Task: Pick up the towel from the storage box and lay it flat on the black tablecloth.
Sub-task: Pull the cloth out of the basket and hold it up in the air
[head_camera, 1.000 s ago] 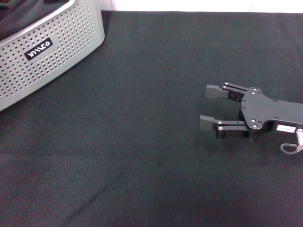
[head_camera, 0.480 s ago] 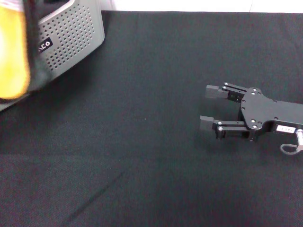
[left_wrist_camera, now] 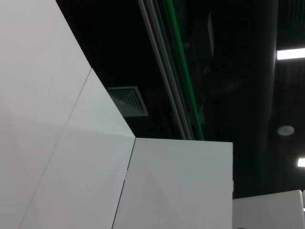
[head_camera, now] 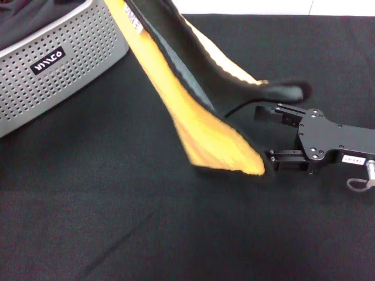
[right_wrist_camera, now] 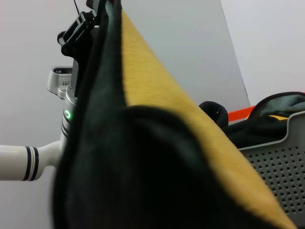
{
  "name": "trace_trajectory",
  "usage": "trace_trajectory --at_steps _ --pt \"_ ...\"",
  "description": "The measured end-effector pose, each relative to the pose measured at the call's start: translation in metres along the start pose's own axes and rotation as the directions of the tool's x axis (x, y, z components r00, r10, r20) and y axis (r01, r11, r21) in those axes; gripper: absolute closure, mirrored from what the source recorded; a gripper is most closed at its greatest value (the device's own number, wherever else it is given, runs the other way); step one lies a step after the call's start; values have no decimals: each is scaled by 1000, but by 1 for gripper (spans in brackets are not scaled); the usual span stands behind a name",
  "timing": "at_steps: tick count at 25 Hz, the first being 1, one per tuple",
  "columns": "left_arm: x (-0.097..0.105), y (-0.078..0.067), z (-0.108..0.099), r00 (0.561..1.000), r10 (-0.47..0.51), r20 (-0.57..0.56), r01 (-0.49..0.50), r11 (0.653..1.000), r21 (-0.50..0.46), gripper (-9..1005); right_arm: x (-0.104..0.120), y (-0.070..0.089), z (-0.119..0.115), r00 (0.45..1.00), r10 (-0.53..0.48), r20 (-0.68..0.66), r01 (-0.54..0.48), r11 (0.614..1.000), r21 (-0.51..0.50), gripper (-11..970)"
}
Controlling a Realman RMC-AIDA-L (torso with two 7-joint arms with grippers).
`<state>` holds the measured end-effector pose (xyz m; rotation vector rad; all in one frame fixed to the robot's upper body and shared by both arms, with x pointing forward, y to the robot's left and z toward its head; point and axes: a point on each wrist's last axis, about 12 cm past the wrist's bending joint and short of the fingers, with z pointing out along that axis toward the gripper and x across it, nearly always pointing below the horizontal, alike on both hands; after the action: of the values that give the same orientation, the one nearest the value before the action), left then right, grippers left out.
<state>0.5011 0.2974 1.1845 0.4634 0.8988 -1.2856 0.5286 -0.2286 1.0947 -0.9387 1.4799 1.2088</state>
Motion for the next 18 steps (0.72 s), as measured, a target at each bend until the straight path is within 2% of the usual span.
trace_trajectory --at_steps 10,18 --pt "1 0 1 1000 -11 -4 11 1000 7 970 -10 7 -2 997 -15 73 20 998 -59 67" --pt "2 0 0 1000 -16 -2 16 1000 3 969 -19 8 -6 985 -68 160 77 996 -51 67"
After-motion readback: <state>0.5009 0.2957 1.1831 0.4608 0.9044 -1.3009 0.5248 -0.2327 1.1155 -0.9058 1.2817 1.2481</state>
